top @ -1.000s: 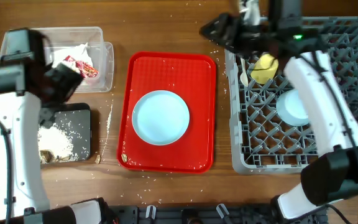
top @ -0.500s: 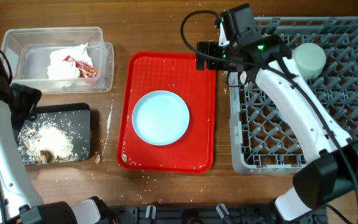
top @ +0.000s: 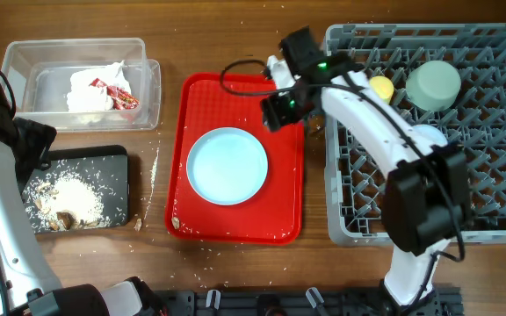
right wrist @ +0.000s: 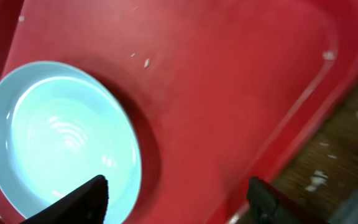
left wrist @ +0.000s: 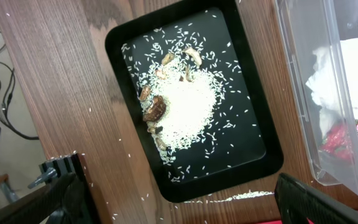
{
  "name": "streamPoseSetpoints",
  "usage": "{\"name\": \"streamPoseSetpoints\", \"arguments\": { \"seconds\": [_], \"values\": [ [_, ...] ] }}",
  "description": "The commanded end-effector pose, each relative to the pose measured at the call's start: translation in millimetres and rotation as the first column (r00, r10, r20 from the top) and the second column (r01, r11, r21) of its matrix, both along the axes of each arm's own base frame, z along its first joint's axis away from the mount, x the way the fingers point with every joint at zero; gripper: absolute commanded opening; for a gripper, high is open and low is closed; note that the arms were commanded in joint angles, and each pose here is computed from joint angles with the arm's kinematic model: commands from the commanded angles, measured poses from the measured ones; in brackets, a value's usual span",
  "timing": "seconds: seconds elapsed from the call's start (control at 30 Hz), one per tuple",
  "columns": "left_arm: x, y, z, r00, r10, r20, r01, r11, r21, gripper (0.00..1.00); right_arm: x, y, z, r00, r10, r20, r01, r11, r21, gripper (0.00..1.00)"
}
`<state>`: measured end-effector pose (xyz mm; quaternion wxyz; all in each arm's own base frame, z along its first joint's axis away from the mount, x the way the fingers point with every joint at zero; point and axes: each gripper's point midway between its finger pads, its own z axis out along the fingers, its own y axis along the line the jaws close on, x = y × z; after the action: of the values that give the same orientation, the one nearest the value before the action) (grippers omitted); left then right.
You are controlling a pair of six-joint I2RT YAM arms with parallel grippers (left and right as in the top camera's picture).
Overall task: Sort waste into correct bins and load items into the dishwasher rack
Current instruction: 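Reach the right gripper to the plate rim and grasp it, then lift the plate and carry it over the rack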
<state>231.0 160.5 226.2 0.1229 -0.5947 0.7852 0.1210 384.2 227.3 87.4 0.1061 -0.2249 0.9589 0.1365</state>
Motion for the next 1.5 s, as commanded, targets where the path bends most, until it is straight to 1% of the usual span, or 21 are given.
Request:
{"name": "streamPoseSetpoints", "arguments": {
  "seconds": [0.0, 0.13, 0.17, 0.2, 0.23, 0.3, 0.37, 0.6, 0.87, 1.1, 1.17, 1.27, 1.3, 1.33, 1.37, 1.43, 1.47],
  "values": [
    [0.6, 0.3, 0.3, 1.000, 0.003, 0.007, -0.003, 1.000, -0.005, 1.00, -10.7, 21.3, -11.9, 0.998, 0.067, -0.018, -0.067, 0.998, 0.003, 0.75],
    [0.6, 0.3, 0.3, 1.000, 0.003, 0.007, -0.003, 1.000, -0.005, 1.00, -8.4, 16.3, -18.9, 0.998, 0.063, 0.024, -0.060, 0.993, -0.104, 0.75],
    [0.6, 0.3, 0.3, 1.000, 0.003, 0.007, -0.003, 1.000, -0.005, 1.00, -9.6, 18.0, -18.9, 0.998, 0.062, 0.022, -0.059, 0.993, -0.103, 0.73],
    [0.6, 0.3, 0.3, 1.000, 0.003, 0.007, -0.003, 1.000, -0.005, 1.00, -9.8, 18.5, -19.7, 0.998, 0.055, 0.019, -0.052, 0.993, -0.103, 0.70],
    [0.6, 0.3, 0.3, 1.000, 0.003, 0.007, -0.003, 1.000, -0.005, 1.00, -9.5, 18.8, -22.0, 0.998, 0.055, 0.016, -0.053, 0.993, -0.103, 0.64],
    [0.6, 0.3, 0.3, 1.000, 0.003, 0.007, -0.003, 1.000, -0.005, 1.00, -11.9, 21.3, -27.5, 0.998, 0.062, 0.001, -0.062, 0.993, -0.101, 0.59],
    [0.6, 0.3, 0.3, 1.000, 0.003, 0.007, -0.003, 1.000, -0.005, 1.00, -19.2, 31.6, -38.6, 0.996, 0.083, -0.038, -0.086, 0.993, -0.077, 0.59],
    [0.6, 0.3, 0.3, 1.000, 0.003, 0.007, -0.003, 1.000, -0.005, 1.00, -30.0, 49.7, -59.5, 0.990, 0.127, -0.061, -0.132, 0.987, -0.090, 0.54],
    [0.6, 0.3, 0.3, 1.000, 0.003, 0.007, -0.003, 1.000, -0.005, 1.00, -31.1, 48.7, -69.4, 0.990, 0.118, -0.080, -0.126, 0.987, -0.101, 0.42],
    [0.6, 0.3, 0.3, 1.000, 0.003, 0.007, -0.003, 1.000, -0.005, 1.00, -35.9, 44.4, -87.7, 0.989, 0.100, -0.105, -0.112, 0.987, -0.117, 0.39],
    [0.6, 0.3, 0.3, 1.000, 0.003, 0.007, -0.003, 1.000, -0.005, 1.00, -36.4, 44.2, -90.5, 0.990, 0.098, -0.103, -0.110, 0.987, -0.115, 0.33],
    [0.6, 0.3, 0.3, 1.000, 0.003, 0.007, -0.003, 1.000, -0.005, 1.00, -36.0, 44.4, -90.6, 0.990, 0.098, -0.101, -0.109, 0.987, -0.115, 0.15],
    [0.6, 0.3, 0.3, 1.000, 0.003, 0.007, -0.003, 1.000, -0.005, 1.00, -35.6, 44.6, -90.5, 0.990, 0.098, -0.100, -0.109, 0.987, -0.114, 0.12],
    [0.6, 0.3, 0.3, 1.000, 0.003, 0.007, -0.003, 1.000, -0.005, 1.00, -34.6, 44.4, -90.5, 0.991, 0.097, -0.095, -0.108, 0.987, -0.117, 0.05],
    [0.6, 0.3, 0.3, 1.000, 0.003, 0.007, -0.003, 1.000, -0.005, 1.00, -33.8, 44.0, -90.1, 0.991, 0.096, -0.092, -0.106, 0.987, -0.120, 0.04],
    [0.5, 0.3, 0.3, 1.000, 0.003, 0.007, -0.003, 1.000, -0.005, 1.00, -25.9, 37.1, -86.8, 0.997, 0.033, -0.065, -0.043, 0.986, -0.163, 0.04],
    [0.6, 0.3, 0.3, 1.000, 0.003, 0.007, -0.003, 1.000, -0.005, 1.00, -23.5, 35.8, -85.0, 0.998, 0.025, -0.057, -0.034, 0.985, -0.170, 0.04]
  ]
}}
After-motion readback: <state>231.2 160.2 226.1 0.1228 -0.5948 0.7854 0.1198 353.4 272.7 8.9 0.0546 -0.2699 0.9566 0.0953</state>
